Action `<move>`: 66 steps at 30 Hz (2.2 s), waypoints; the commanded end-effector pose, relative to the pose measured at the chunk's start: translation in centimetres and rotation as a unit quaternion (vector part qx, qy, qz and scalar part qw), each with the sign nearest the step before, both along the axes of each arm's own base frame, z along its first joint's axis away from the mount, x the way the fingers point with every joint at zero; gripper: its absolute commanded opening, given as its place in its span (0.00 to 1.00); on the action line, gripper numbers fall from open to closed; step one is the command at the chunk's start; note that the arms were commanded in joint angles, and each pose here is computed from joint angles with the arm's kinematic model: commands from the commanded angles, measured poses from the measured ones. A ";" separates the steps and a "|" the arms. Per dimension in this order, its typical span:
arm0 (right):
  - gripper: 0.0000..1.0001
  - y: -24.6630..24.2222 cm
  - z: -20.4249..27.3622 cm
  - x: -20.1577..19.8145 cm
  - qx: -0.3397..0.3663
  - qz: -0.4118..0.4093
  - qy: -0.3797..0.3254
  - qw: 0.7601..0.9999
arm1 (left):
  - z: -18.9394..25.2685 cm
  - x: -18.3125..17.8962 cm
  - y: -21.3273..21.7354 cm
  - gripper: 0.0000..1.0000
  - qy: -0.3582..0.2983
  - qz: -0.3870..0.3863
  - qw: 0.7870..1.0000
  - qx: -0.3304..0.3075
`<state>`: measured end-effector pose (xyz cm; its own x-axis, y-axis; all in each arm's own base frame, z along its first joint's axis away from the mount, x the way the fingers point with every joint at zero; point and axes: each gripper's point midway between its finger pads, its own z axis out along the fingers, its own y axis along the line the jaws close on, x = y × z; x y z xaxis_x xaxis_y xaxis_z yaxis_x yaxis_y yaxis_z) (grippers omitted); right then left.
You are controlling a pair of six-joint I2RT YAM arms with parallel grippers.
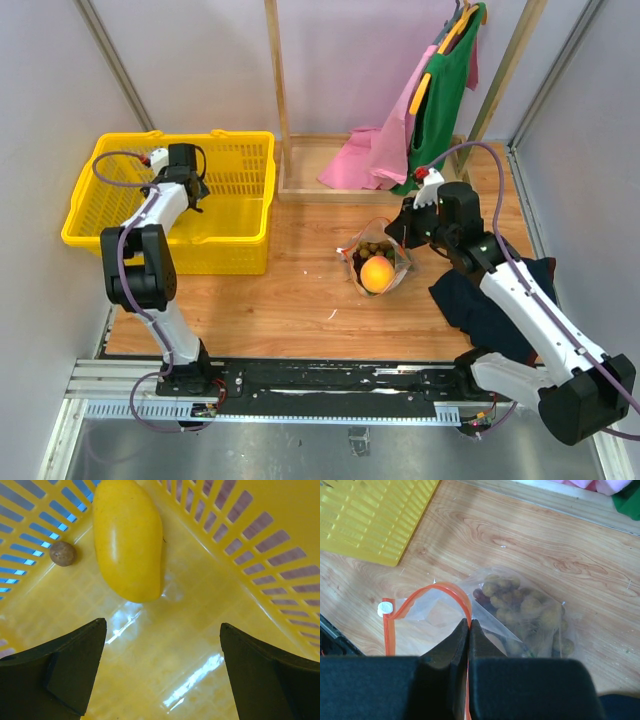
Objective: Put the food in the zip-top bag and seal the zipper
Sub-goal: Pick up the fake fruit from the bin, then place the fake fruit in the zipper food storage bag.
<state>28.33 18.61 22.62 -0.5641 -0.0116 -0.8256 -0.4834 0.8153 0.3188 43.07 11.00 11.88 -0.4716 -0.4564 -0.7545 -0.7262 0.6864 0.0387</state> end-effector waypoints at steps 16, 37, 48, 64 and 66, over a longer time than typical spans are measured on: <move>0.01 0.3 0.4 1.0 -0.018 0.009 -0.007 1.000 | -4.9 1.2 7.1 0.99 -0.023 0.158 0.986 0.053; 0.00 0.6 -0.2 0.9 -0.018 0.015 0.001 1.000 | -7.5 2.0 8.2 0.54 -0.025 0.141 0.989 0.022; 0.01 0.7 0.5 0.6 -0.006 0.018 -0.008 1.000 | -4.2 1.5 4.9 0.35 -0.047 0.065 0.996 -0.043; 0.01 0.8 1.7 -0.3 0.017 0.024 -0.030 0.999 | 4.6 -0.7 -4.1 0.34 -0.079 -0.136 0.979 -0.130; 0.01 0.8 1.7 -0.4 0.017 0.026 -0.029 0.999 | 6.3 -1.0 -5.6 0.30 -0.095 -0.170 0.972 -0.133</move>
